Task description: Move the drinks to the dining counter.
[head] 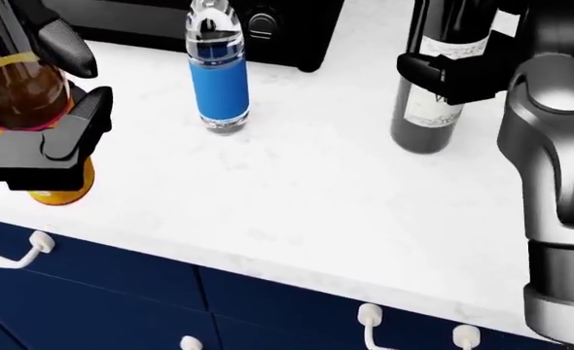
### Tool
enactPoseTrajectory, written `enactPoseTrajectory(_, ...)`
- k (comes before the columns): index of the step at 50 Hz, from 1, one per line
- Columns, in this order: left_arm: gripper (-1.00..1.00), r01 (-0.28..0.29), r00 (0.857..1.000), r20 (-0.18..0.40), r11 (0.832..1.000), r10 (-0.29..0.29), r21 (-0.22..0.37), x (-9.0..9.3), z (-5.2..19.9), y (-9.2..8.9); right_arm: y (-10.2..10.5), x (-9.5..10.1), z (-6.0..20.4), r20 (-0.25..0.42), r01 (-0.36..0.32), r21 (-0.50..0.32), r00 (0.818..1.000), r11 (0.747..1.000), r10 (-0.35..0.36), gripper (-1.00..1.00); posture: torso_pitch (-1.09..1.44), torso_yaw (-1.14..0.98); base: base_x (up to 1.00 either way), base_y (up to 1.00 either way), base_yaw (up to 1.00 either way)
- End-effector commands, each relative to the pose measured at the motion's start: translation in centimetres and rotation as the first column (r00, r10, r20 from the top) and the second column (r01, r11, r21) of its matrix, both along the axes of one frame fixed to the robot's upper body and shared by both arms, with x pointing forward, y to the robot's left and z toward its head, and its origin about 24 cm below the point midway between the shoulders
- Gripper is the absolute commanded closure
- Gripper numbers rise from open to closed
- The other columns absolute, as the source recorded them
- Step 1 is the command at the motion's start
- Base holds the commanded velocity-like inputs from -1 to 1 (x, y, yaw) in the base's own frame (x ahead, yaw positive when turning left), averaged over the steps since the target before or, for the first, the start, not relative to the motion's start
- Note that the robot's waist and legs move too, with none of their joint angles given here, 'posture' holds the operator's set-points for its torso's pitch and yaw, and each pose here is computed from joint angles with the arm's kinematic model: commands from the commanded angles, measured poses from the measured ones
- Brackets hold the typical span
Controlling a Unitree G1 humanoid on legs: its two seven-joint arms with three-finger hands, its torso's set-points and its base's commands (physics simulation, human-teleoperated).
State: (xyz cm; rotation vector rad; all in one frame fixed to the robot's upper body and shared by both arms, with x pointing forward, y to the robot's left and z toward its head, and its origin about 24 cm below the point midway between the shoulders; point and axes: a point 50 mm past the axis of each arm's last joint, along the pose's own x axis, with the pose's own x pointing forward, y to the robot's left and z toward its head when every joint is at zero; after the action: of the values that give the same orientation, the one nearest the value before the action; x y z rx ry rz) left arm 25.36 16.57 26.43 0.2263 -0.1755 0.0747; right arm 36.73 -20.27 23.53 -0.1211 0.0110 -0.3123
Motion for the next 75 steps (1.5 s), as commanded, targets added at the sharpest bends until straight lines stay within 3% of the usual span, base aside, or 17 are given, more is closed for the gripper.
enactPoseTrajectory(1, 1.00, -0.004, 0.994, 0.107, 1.000, 0.003, 0.011, -0.7, 1.7, 0.0, 0.8, -1.4, 4.6, 0.200, -0.037, -0.032, 0.979, 0.999, 0.042, 1.00, 0.00, 0.00, 0.00, 0.00, 0.00)
enactPoseTrajectory(11, 1.00, -0.009, 0.994, 0.111, 1.000, 0.008, 0.011, -0.6, 1.9, 0.2, 1.6, -3.6, 6.3, 0.245, -0.071, -0.055, 0.966, 0.996, 0.082, 1.00, 0.00, 0.00, -0.27, 0.08, 0.00)
enactPoseTrajectory(41, 1.00, -0.009, 0.994, 0.109, 1.000, 0.009, 0.004, -0.7, 1.8, 0.1, 2.2, -4.1, 6.0, 0.254, -0.111, -0.053, 0.960, 0.992, 0.121, 1.00, 0.00, 0.00, -0.48, 0.18, 0.00)
enactPoseTrajectory(67, 1.00, -0.009, 0.994, 0.110, 1.000, 0.009, 0.006, -0.5, 1.8, 0.3, 4.0, -4.3, 6.0, 0.280, -0.229, -0.037, 0.932, 0.973, 0.230, 1.00, 0.00, 0.00, -0.01, 0.00, 0.99)
enactPoseTrajectory(75, 1.00, -0.006, 0.994, 0.113, 1.000, 0.005, 0.010, -0.6, 2.0, 0.1, 4.1, -4.4, 6.1, 0.280, -0.234, -0.044, 0.930, 0.971, 0.237, 1.00, 0.00, 0.00, 0.00, 0.00, 1.00)
